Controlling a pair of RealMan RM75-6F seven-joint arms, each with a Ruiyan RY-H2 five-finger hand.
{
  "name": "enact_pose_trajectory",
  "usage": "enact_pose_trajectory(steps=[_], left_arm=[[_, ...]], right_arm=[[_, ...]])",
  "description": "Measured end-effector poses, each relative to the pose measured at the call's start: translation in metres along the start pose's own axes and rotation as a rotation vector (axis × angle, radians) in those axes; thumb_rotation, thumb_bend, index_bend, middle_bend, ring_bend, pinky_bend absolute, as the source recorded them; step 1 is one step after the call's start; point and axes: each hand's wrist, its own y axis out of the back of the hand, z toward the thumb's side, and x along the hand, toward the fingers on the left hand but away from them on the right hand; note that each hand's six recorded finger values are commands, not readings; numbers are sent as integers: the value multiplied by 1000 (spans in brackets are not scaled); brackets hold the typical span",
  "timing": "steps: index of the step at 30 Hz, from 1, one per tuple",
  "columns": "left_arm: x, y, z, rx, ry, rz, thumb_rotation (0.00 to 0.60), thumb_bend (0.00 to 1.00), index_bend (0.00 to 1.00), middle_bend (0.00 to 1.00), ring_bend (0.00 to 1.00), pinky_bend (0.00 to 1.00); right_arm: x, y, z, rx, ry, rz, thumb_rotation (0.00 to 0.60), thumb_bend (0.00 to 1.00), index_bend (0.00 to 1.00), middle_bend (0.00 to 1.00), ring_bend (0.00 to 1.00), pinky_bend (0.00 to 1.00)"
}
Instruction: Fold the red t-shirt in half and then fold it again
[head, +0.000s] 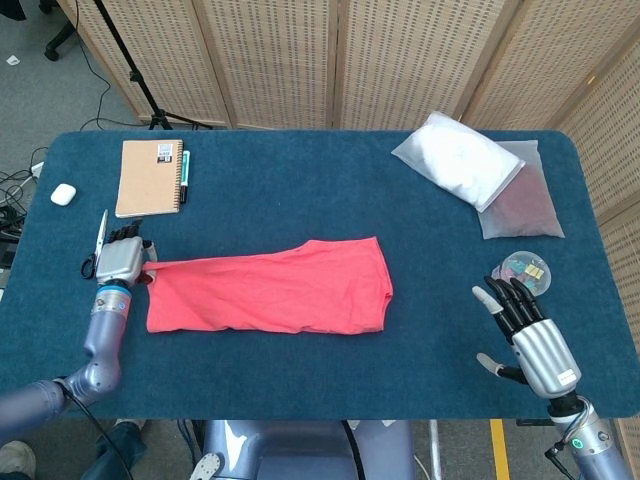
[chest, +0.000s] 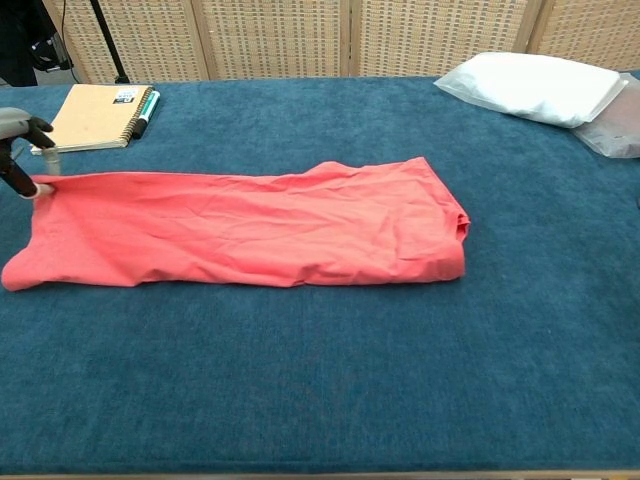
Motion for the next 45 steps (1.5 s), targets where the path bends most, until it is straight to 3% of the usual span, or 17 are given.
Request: enact_pose_trajectory(steps=[15,28,34,42,45], left_arm=[[11,33,-109,-6,191,-23,600,479,732,0,0,0],[13,49,-142,-7,257,0,600,506,741,0,0,0],[4,52,-113,-73,134,-2,600,515,755,0,0,0],[-36,66,-30,-160,-184,40,600,519,756,0,0,0],[-48,72,-4,-191,-255,64,600,519,756,0,0,0]], right_arm=[[0,-2,4,9,8,5,600,0,0,0,0,0],[-1,0,3,6,5,2,600,0,0,0,0,0],[-1,-1,3,5,5,5,600,0,0,0,0,0],[0,1,4,1,7,1,600,0,0,0,0,0],[0,2,4,-3,7,1,600,0,0,0,0,0]])
